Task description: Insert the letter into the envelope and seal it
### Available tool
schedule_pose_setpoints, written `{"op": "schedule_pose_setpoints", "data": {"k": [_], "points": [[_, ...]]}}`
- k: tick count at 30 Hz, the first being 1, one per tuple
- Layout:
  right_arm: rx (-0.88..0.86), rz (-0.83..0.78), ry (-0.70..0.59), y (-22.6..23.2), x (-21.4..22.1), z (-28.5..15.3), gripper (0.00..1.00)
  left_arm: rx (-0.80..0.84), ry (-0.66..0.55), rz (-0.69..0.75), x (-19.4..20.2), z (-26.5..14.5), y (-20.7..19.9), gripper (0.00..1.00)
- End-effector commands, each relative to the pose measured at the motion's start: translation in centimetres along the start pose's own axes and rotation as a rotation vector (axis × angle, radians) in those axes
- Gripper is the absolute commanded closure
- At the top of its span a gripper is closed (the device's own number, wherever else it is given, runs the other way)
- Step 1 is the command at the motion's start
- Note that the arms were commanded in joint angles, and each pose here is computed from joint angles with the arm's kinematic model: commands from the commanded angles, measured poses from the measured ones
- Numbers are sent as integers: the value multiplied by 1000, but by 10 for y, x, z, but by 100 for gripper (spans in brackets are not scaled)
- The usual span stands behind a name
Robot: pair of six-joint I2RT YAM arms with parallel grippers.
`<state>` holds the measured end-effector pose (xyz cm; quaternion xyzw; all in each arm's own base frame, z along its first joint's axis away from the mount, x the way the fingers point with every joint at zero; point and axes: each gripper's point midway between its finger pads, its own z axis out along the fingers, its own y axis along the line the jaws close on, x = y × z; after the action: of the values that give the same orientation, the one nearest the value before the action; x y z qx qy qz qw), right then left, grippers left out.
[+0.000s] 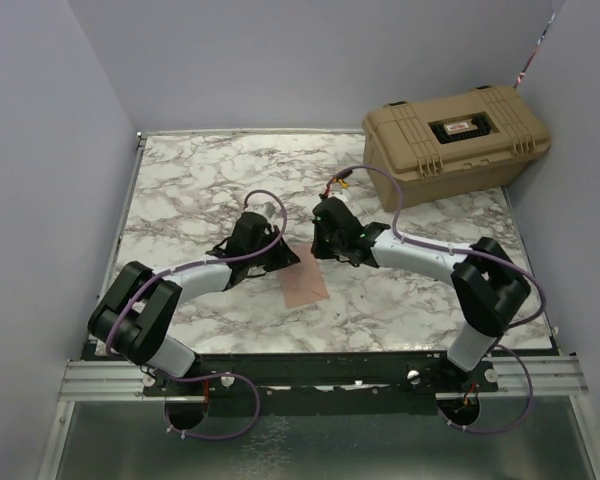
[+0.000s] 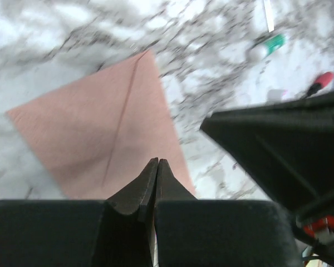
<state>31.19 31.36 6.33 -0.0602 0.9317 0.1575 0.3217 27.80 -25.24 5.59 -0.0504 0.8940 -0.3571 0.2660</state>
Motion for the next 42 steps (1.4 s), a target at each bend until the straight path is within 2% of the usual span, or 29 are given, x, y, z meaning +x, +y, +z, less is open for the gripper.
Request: {"op": "schedule_pose_setpoints", "data": {"k": [1,9,21,28,36,42], "points": [[-182,-9,-18,25,0,-22,86,106,-71,7,-30,1,-34,100],[-213,-101,53,38,45,-19,88,73,-51,-4,-28,26,-21,100],[-165,-149,85,48,61,15,90,-16,33,-14,7,38,20,100],[-107,-165,139,31,81,19,91,-66,64,-9,21,42,39,100],[-55,-178,259,-1,126,-1,91,-97,82,1,25,46,49,100],[33,-160,293,-25,136,-18,90,-124,80,11,23,46,53,100]]}}
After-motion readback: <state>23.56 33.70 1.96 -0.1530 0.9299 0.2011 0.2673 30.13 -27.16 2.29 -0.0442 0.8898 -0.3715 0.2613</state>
